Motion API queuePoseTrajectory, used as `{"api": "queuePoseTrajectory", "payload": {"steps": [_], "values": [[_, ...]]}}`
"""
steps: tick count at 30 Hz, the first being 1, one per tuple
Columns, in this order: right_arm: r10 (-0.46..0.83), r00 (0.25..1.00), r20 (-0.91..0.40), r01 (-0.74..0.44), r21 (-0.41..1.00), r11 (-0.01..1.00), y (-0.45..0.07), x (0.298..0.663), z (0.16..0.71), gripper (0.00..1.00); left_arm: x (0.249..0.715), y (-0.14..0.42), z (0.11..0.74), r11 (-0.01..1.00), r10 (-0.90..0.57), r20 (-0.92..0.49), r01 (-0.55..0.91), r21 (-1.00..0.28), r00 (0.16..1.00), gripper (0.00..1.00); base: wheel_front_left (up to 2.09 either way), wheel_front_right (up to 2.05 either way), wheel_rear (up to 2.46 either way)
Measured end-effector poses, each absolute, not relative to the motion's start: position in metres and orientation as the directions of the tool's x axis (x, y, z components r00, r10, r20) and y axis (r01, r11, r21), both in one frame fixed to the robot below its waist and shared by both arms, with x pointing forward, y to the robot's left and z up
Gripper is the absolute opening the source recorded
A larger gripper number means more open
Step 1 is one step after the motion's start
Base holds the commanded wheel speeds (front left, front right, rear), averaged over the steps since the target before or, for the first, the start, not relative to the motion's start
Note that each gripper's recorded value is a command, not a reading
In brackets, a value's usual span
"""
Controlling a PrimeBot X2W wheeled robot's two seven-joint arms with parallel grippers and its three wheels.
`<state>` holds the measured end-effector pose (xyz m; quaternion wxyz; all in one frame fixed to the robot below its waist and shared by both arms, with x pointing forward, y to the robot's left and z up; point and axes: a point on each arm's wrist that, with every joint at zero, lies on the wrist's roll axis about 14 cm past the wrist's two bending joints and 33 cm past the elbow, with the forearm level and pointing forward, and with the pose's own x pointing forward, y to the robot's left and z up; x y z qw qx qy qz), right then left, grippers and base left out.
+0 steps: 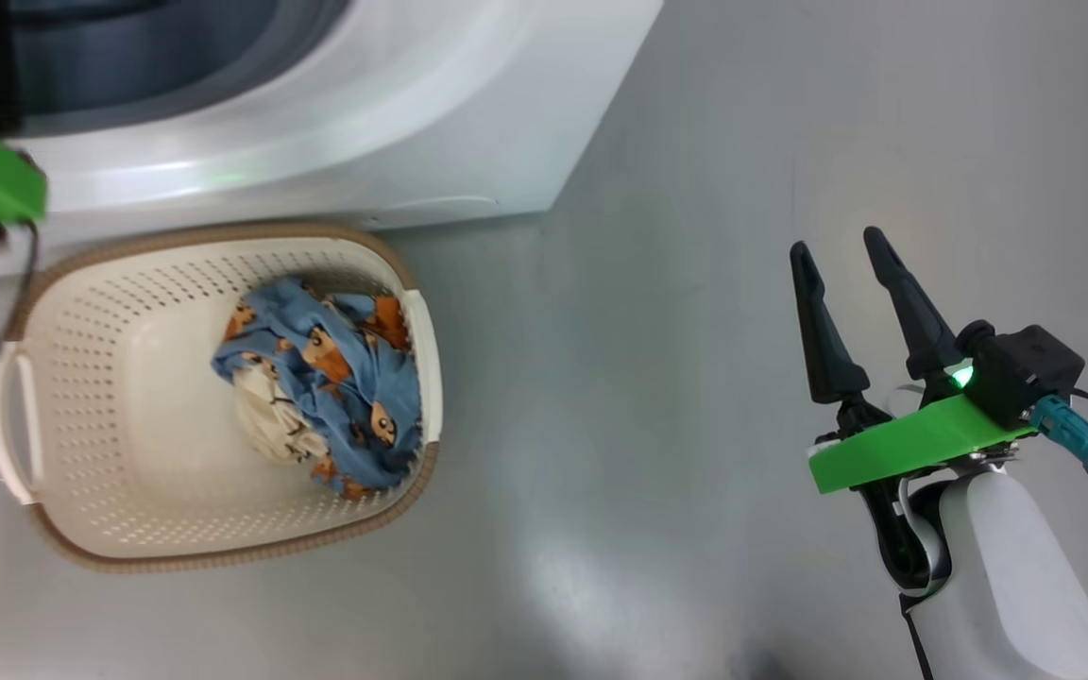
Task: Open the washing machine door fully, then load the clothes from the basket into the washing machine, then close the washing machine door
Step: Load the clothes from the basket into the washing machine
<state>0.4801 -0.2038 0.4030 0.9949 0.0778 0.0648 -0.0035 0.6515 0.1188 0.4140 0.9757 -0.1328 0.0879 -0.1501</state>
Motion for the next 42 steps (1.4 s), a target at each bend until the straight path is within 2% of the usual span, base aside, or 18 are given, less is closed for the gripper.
{"api": "queuePoseTrajectory", "payload": {"steps": [15, 33, 42], "values": [[0.028, 0.995, -0.095, -0.014, 0.141, 0.99, -0.202, 0.461, 0.429, 1.0, 0.577, 0.137, 0.437, 0.933, -0.247, -0.075, 0.216, -0.288, 0.966, 1.0, 0.0, 0.0, 0.0], [-0.003, 0.998, -0.056, 0.012, 0.148, 0.989, -0.22, 0.405, 0.46, 1.0, 0.458, 0.175, 0.46, 0.963, -0.143, -0.048, 0.128, -0.238, 0.989, 1.0, 0.0, 0.0, 0.0], [-0.027, 0.999, -0.046, 0.034, 0.151, 0.988, -0.229, 0.381, 0.466, 1.0, 0.414, 0.194, 0.468, 0.968, -0.074, -0.029, 0.065, -0.241, 0.997, 1.0, 0.0, 0.0, 0.0]]}}
